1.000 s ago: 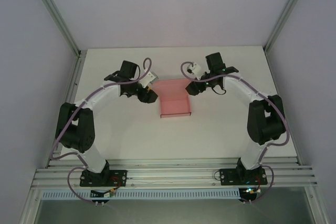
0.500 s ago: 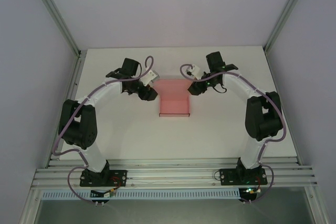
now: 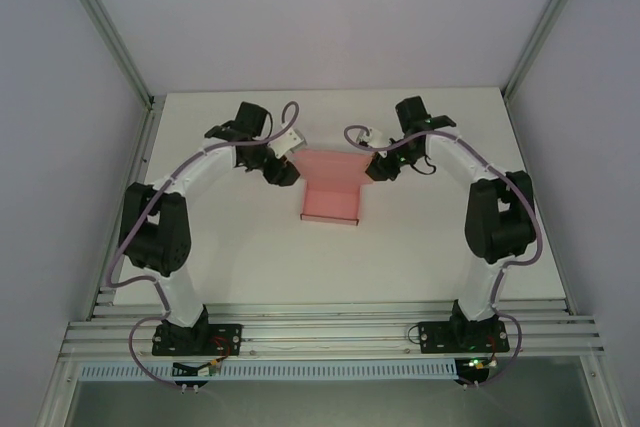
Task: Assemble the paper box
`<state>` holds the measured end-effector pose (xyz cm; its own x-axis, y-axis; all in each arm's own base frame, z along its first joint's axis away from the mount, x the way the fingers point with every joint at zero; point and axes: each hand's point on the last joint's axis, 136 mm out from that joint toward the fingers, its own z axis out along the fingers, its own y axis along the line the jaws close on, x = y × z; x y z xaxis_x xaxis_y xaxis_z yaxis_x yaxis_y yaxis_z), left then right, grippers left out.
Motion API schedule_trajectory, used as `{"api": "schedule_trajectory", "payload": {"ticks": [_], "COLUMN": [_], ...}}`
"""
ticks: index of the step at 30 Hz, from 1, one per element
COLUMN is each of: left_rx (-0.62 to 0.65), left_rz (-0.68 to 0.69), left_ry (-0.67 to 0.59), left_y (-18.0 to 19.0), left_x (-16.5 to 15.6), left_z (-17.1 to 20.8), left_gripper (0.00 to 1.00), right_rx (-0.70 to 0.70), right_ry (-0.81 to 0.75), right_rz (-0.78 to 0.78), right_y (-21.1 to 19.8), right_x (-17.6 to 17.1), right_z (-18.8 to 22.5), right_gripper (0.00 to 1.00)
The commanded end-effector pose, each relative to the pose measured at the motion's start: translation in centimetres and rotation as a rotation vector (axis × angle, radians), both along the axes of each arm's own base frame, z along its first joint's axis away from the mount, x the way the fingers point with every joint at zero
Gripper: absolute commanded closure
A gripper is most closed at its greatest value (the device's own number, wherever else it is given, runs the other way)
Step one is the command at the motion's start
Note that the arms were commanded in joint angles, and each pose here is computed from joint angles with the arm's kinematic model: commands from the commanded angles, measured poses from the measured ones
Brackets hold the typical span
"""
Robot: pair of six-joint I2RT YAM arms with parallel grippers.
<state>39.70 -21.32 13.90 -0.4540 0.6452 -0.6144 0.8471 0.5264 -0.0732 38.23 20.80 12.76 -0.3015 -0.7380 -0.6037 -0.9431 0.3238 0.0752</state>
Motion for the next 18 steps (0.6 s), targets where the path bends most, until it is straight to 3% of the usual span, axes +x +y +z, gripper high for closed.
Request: {"api": "schedule_trajectory", "payload": {"ticks": [1, 7, 13, 18], "left_rx": [0.012, -0.011, 0.041, -0.148], "left_rz": [-0.06, -0.128, -0.13, -0.145], "left_ry": [0.018, 0.036, 0.022, 0.042], "left_y": [-0.5, -1.2, -0.1, 1.4], "left_x": [-0.3, -0.7, 0.1, -1.3], "left_z": [0.0, 0.2, -0.1, 3.4], "left_gripper": [0.47, 0.46, 0.46, 0.44], "right_rx": [0.019, 0.012, 0.112, 0.157], "right_ry": [0.01, -0.003, -0.011, 0.023], "right_rz": [0.064, 0.107, 0.191, 0.258], "right_y": [0.3, 0.2, 0.3, 0.5], "right_x": [-0.6, -0.6, -1.1, -3.2], "right_z": [0.8, 0.6, 2.6, 4.7], "right_gripper": [0.85, 0.99, 1.0, 1.0]}}
